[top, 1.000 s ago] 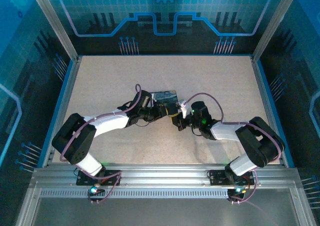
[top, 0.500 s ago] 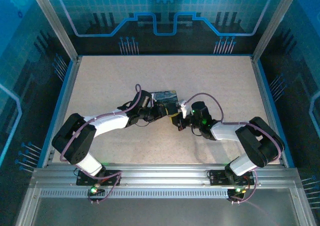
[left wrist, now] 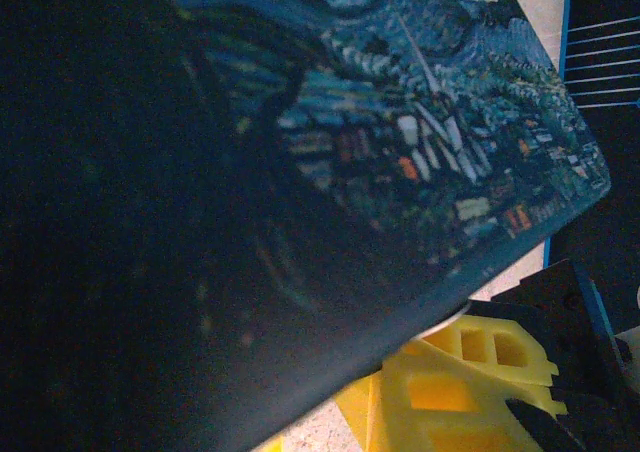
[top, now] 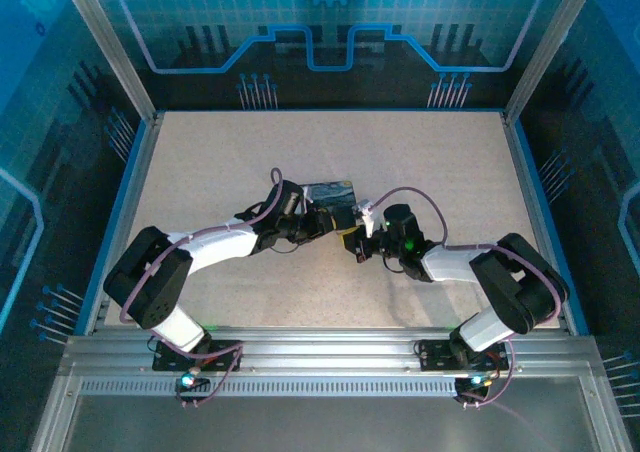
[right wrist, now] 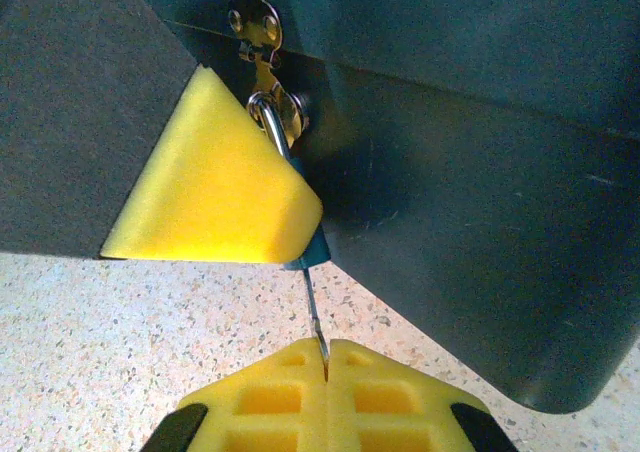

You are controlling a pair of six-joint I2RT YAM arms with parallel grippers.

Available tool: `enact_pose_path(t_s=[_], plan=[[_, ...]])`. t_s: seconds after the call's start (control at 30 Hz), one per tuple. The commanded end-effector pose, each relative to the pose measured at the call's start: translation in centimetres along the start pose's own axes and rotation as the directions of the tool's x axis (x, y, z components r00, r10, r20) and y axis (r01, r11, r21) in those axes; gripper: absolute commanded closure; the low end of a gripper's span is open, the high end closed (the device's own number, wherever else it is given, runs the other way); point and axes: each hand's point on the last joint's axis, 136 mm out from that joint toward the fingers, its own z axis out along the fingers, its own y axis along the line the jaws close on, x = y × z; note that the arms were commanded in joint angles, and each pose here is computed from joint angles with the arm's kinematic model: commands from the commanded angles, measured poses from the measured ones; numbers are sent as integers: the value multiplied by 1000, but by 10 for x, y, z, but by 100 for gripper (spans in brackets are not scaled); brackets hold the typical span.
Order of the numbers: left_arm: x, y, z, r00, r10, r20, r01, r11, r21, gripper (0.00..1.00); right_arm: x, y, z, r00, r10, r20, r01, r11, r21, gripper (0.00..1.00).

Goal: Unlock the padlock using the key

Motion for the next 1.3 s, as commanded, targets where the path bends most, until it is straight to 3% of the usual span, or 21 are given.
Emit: enact_pose_path(t_s=[0.0, 1.27], plan=[[-11, -30, -12, 999, 28, 34, -31, 996, 82, 90, -2, -2, 0, 1000, 4, 16, -4, 1000, -11, 99], [-14, -30, -15, 999, 29, 41, -32, 997, 77, 91, -2, -1, 0, 999, 10, 48, -8, 999, -45, 99]])
